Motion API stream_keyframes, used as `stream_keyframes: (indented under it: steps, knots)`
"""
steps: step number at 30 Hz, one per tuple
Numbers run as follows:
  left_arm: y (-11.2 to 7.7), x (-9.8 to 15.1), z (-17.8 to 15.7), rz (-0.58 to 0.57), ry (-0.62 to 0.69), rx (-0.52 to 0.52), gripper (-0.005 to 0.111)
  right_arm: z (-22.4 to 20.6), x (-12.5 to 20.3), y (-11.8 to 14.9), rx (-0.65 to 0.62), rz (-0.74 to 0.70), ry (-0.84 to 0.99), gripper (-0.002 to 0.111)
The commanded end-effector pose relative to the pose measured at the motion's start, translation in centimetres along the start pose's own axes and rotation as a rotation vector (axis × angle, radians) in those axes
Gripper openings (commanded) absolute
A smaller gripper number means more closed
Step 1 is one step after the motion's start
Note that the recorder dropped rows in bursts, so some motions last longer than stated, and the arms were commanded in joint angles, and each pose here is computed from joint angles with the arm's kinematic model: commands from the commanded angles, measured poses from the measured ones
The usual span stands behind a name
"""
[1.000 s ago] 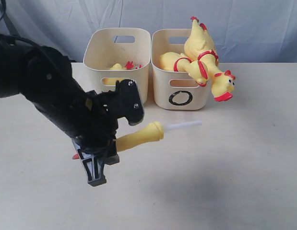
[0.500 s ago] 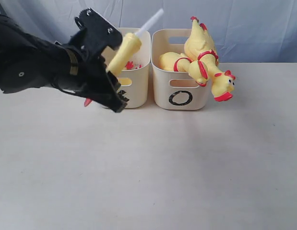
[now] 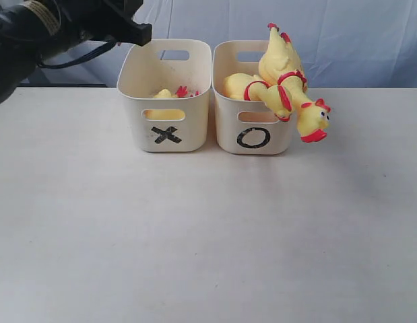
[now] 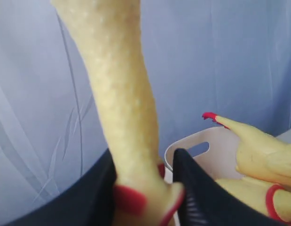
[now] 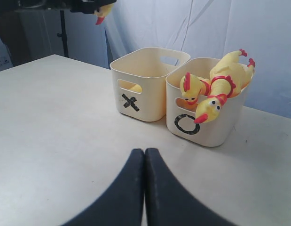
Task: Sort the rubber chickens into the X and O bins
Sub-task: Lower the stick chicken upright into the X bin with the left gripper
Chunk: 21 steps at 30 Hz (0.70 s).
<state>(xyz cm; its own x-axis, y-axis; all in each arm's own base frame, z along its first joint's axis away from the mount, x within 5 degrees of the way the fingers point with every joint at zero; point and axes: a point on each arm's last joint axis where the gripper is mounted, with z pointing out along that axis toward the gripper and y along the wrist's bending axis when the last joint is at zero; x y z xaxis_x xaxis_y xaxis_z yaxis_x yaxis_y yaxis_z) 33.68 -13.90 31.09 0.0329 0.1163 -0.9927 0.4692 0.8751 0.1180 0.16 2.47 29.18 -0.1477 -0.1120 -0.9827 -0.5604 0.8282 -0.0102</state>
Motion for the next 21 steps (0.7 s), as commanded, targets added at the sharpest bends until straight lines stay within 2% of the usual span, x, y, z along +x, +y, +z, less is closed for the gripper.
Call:
stream_keyframes:
  steps: [1,10,14,21]
  knots:
    - [1.0,2.4,1.9,-0.034,-0.1,-0.002,0.0,0.0,0.1,0.0,0.002,-0.005,-0.009,-0.001]
    - [2.4,6.6,5.9,-0.031,-0.038,-0.01,0.0,0.0,0.1,0.0,0.002,-0.005,-0.009,-0.001]
    - [2.5,7.6,7.6,-0.052,-0.021,0.007,0.0,0.0,0.1,0.0,0.002,-0.005,-0.009,-0.001]
    - [3.2,9.1,9.9,-0.08,0.108,0.065,0.0,0.0,0.1,0.0,0.002,-0.005,-0.009,-0.001]
